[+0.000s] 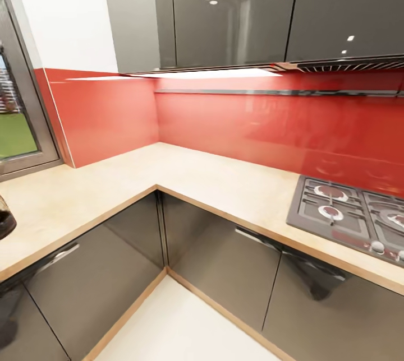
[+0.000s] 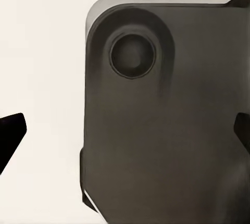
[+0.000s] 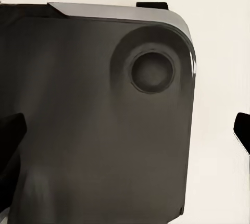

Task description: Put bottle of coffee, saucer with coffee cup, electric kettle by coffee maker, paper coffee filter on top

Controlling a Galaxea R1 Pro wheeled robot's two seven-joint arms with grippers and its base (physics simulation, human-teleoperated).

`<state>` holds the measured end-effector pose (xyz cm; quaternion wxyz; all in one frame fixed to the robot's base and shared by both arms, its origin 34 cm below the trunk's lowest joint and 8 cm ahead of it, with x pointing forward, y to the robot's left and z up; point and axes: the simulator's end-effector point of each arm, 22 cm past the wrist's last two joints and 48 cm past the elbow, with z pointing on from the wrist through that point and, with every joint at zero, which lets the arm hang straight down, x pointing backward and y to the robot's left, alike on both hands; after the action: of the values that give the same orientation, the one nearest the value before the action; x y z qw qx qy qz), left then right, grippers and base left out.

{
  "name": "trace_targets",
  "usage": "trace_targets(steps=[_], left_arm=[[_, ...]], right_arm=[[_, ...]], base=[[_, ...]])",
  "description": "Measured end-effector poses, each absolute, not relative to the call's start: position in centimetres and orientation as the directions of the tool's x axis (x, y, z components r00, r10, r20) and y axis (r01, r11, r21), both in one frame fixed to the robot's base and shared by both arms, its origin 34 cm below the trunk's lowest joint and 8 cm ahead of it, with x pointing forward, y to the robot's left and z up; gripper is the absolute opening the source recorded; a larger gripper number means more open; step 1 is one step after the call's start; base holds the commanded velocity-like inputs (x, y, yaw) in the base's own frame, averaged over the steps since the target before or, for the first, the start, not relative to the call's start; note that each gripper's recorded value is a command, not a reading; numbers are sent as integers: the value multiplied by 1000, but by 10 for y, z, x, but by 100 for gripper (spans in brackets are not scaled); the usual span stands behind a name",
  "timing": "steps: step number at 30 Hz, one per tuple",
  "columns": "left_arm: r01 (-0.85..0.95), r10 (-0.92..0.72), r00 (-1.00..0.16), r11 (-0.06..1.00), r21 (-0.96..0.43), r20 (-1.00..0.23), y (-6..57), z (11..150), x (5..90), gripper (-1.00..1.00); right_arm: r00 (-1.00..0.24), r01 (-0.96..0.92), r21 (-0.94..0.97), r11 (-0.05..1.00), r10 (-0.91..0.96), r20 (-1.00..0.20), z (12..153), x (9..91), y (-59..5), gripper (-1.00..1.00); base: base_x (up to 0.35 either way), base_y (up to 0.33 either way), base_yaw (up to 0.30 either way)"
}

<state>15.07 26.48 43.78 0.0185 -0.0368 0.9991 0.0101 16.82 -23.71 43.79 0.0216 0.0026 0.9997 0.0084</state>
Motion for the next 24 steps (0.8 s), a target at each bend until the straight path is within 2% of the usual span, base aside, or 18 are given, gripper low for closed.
trace_targets(steps=[24], left_arm=[[-74, -73, -996, 997, 18, -46, 264, 438, 153, 100]], right_arm=[[-998, 1, 17, 1000, 2, -58, 438, 175, -237, 100]], base=[[0, 0, 276]])
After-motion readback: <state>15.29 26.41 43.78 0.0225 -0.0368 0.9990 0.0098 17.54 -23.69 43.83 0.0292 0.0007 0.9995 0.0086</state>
